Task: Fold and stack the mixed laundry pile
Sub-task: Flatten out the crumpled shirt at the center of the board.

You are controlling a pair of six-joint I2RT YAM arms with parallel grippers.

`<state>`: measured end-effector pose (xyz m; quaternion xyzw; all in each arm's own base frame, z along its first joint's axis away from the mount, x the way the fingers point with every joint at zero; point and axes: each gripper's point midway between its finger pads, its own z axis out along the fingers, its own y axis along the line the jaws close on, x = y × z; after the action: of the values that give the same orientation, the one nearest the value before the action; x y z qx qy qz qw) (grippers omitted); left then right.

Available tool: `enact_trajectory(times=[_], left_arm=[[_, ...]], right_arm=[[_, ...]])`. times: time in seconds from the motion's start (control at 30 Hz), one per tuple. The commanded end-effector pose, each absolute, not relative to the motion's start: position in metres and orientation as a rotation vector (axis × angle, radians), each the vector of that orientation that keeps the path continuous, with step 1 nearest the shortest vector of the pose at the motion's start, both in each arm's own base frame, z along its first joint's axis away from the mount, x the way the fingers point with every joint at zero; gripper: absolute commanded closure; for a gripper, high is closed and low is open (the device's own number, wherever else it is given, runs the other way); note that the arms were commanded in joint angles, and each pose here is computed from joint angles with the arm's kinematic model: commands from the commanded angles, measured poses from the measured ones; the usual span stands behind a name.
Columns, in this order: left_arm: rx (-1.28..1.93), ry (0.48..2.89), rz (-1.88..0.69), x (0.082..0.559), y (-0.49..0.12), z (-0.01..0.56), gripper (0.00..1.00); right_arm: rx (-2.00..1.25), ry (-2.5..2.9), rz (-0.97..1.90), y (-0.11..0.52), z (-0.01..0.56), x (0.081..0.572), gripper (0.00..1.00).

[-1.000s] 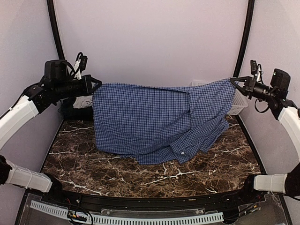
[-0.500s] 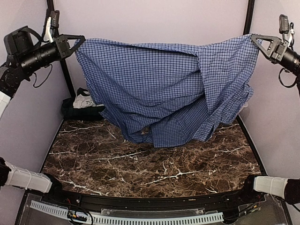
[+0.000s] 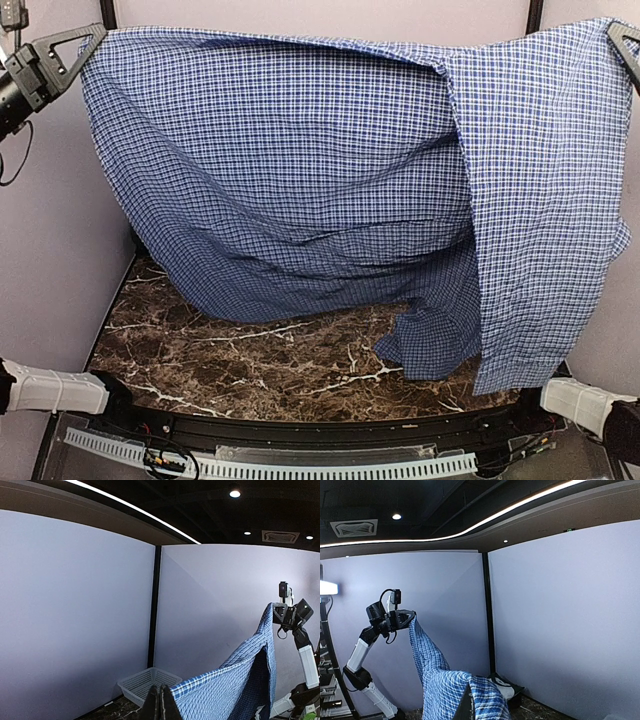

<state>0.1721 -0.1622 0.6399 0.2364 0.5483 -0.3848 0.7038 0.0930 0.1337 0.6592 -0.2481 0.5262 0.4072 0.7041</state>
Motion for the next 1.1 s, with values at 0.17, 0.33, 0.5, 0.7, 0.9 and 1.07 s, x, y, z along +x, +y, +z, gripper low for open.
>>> enact_trajectory(times=[0.17, 0.33, 0.5, 0.7, 0.9, 1.07], left_arm=[[0.345, 1.289, -0.743, 0.206, -0.143, 0.640, 1.00], [0.137, 1.554, -0.556, 0.298, -0.133, 0.578, 1.00], [0.013, 1.746, -0.590, 0.376, -0.136, 0.473, 1.00], [-0.025, 1.919, -0.522, 0.437, -0.143, 0.353, 1.00], [-0.021, 2.091, -0.459, 0.492, -0.155, 0.246, 1.00], [0.013, 2.133, -0.439, 0.539, -0.167, 0.208, 1.00]], right_arm=[[-0.419, 1.248, 0.925, 0.117, 0.651, 0.154, 1.00], [-0.290, 1.424, 1.025, 0.103, 0.587, 0.256, 1.00], [-0.208, 1.614, 1.085, 0.112, 0.484, 0.331, 1.00], [-0.160, 1.882, 1.101, 0.144, 0.338, 0.401, 1.00], [-0.141, 2.021, 1.042, 0.164, 0.247, 0.452, 1.00], [-0.157, 2.060, 0.947, 0.176, 0.224, 0.489, 1.00]])
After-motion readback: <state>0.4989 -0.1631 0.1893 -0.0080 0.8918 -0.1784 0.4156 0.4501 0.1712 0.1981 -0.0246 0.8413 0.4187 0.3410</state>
